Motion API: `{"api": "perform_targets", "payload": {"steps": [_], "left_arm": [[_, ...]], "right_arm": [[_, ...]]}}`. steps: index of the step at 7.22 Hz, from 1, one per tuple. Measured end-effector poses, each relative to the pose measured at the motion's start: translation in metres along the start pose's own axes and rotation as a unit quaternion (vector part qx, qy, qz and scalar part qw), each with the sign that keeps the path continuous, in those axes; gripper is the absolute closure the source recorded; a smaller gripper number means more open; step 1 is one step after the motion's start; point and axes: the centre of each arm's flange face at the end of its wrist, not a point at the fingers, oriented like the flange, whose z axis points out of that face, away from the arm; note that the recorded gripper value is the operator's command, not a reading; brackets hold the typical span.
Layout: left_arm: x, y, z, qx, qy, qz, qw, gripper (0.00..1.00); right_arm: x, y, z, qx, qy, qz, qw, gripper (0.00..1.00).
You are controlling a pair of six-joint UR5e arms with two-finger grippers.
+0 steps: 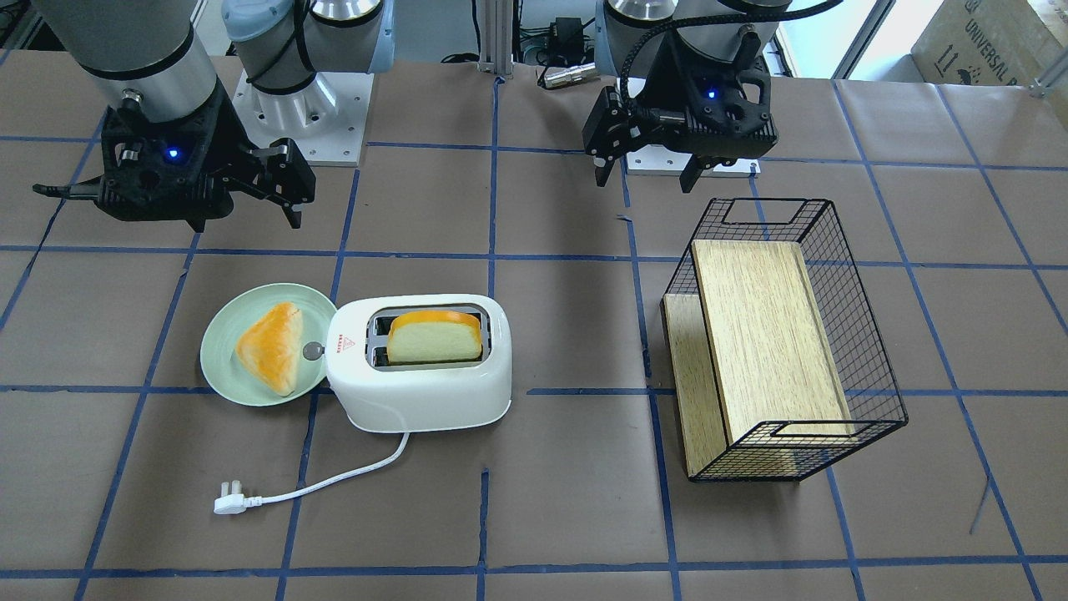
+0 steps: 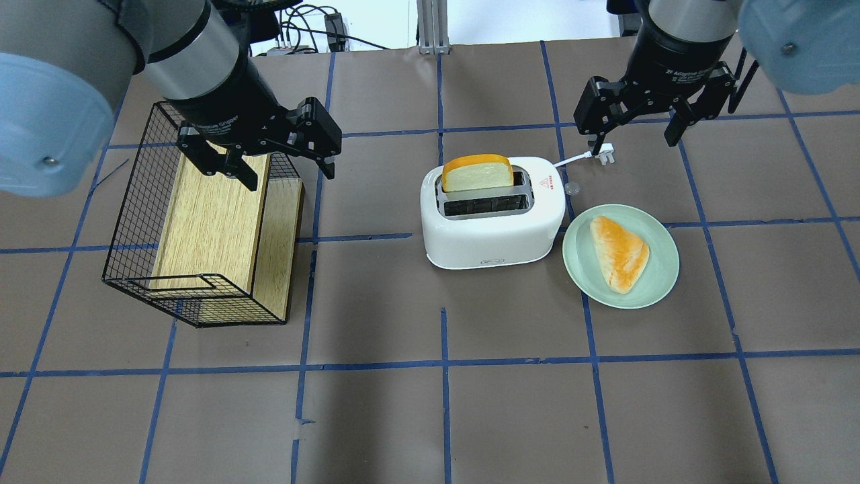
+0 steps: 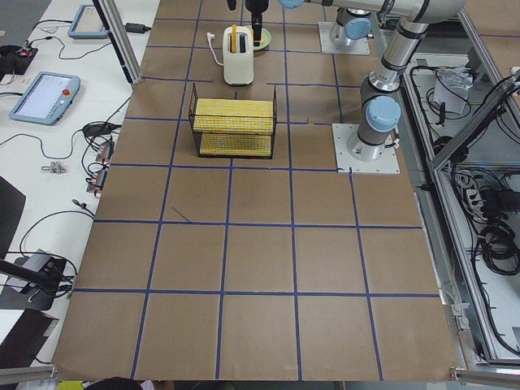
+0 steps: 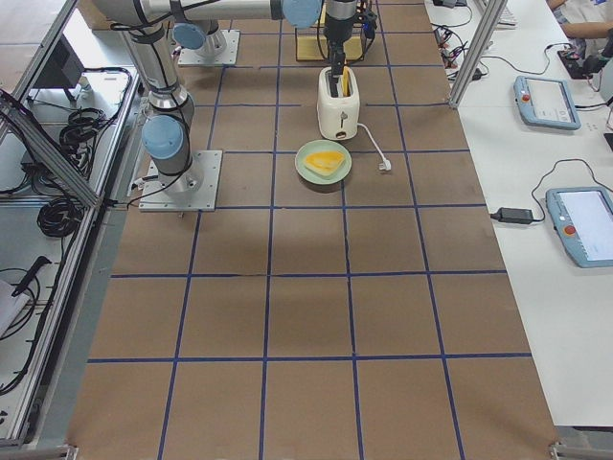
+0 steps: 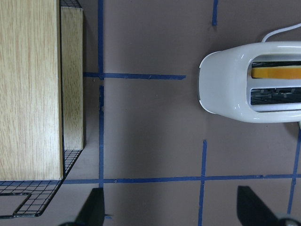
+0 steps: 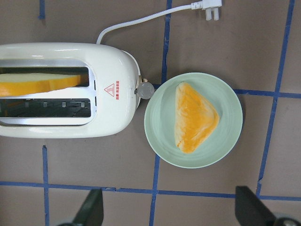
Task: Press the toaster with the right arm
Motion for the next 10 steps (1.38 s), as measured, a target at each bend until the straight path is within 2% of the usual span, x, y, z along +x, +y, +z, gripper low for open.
{"api": "perform_targets", "payload": {"steps": [10], "left_arm": [[-0.0001, 0.0000, 0.0004, 0.000, 0.000, 0.000, 1.0000, 0.00]], "right_arm": [[-0.0009, 0.0031, 0.0025, -0.003, 0.000, -0.009, 1.0000, 0.00]]}}
